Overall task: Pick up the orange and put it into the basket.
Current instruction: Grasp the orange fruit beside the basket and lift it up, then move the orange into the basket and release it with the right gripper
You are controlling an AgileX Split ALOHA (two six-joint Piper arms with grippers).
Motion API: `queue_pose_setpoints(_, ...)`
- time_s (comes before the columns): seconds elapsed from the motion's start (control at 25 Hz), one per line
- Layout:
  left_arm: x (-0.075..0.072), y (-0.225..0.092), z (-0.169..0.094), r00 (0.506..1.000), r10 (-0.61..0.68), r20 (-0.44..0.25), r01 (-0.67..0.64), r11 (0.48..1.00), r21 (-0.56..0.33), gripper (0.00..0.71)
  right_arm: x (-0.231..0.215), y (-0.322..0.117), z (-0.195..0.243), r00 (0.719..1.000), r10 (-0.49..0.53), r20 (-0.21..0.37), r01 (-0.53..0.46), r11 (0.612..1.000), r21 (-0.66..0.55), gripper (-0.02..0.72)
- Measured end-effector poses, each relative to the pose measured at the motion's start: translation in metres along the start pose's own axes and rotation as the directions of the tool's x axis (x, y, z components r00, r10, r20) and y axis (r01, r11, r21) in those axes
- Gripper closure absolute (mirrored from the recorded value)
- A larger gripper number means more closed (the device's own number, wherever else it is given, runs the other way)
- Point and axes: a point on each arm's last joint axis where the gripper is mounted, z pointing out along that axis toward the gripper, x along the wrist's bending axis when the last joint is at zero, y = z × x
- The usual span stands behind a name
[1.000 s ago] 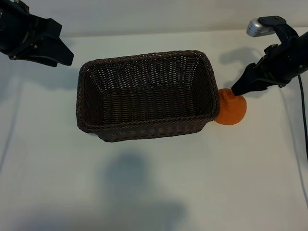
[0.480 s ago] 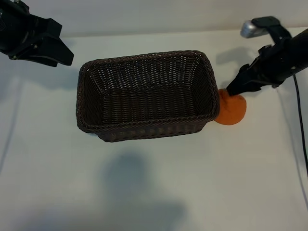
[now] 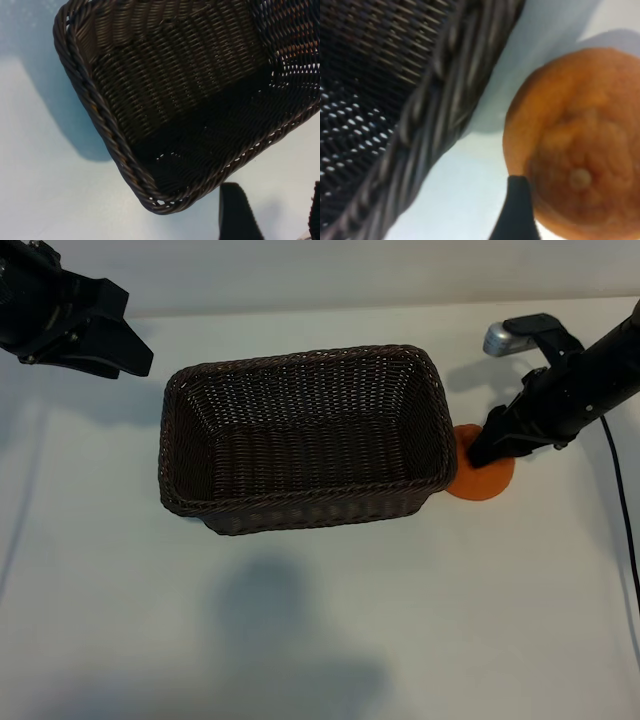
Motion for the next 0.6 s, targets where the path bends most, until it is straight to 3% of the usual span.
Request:
queue_pose_setpoints(0.12, 0.0, 0.0, 0.0, 1.0, 0.001, 0.0, -0.001, 1.0, 0.0, 0.305, -0.0004, 0.0003, 0.0003, 1.0, 0.005, 0.003, -0.005, 1.0, -0.003, 0.168)
queue_pose_setpoints(0.2, 0.0, 0.0, 0.0, 1.0, 0.002, 0.0, -0.002, 1.0, 0.0, 0.305, -0.001, 0.0008, 0.0003, 1.0, 0.018, 0.009, -0.018, 1.0, -0.009, 0.232)
queue_pose_setpoints(0.24, 0.0, 0.0, 0.0, 1.0, 0.003, 0.0, -0.003, 1.0, 0.0, 0.305, -0.0013, 0.0011, 0.0003, 1.0, 0.028, 0.012, -0.027, 1.0, -0.013, 0.279)
queue_pose_setpoints(0.4, 0.0, 0.0, 0.0, 1.0, 0.003, 0.0, -0.003, 1.0, 0.0, 0.305, -0.002, 0.0018, 0.0003, 0.998, 0.057, 0.019, -0.057, 0.998, -0.021, 0.582)
queue_pose_setpoints(0.44, 0.0, 0.0, 0.0, 1.0, 0.003, 0.0, -0.003, 1.0, 0.0, 0.305, -0.002, 0.0018, 0.0003, 0.998, 0.059, 0.019, -0.059, 0.998, -0.021, 0.623)
queue_pose_setpoints(0.6, 0.0, 0.0, 0.0, 1.0, 0.003, 0.0, -0.003, 1.0, 0.0, 0.305, -0.0019, 0.0021, 0.0001, 0.998, 0.064, 0.018, -0.064, 0.998, -0.022, 0.659)
